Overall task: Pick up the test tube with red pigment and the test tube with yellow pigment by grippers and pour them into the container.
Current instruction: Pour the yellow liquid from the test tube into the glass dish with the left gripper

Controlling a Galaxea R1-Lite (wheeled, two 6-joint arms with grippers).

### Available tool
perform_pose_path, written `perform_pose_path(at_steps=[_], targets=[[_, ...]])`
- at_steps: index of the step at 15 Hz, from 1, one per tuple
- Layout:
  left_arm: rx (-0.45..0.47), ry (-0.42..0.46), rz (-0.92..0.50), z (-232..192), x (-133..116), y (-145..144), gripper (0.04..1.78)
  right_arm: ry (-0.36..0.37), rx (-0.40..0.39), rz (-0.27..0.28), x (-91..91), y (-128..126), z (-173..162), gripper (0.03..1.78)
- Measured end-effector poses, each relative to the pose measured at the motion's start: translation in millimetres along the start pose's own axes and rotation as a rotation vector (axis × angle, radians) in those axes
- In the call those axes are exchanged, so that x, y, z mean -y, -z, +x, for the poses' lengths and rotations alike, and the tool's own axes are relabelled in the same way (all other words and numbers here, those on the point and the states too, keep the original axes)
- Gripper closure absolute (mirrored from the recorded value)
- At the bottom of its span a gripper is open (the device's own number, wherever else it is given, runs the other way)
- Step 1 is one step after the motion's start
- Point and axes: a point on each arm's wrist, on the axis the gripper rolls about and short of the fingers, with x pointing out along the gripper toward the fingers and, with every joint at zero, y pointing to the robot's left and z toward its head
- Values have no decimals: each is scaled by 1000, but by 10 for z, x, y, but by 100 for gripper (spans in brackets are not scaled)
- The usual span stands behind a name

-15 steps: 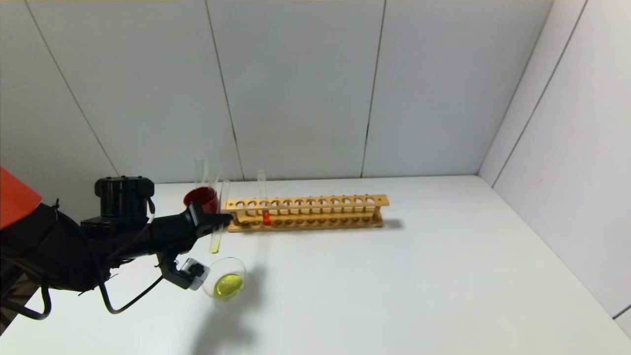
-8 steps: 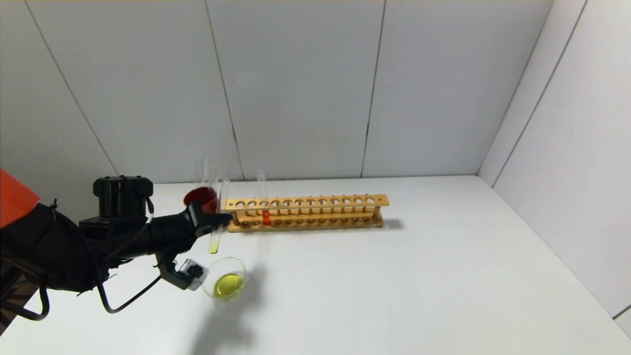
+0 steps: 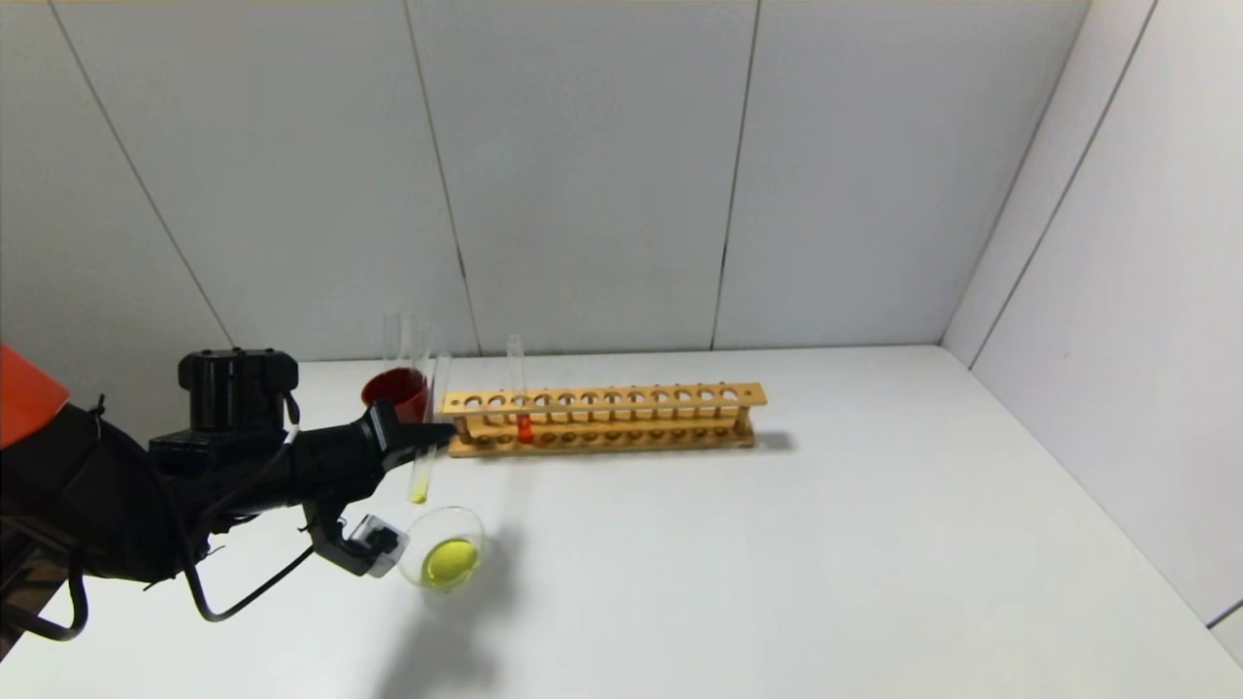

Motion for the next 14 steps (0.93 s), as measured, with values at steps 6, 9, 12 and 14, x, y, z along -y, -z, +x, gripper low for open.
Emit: perform_pose_path(at_steps=[6,9,12,14], targets=[[0,-2,23,13,-36,-19,150,0,0,0,0,0,0,6],[-7,-8,61,-4,-66,-7,150,0,0,0,0,0,0,6],[-13,-12,76,-25,-92,1,150,0,0,0,0,0,0,6],[-15,-9,80,-31,-90,7,150,0,0,0,0,0,0,6]])
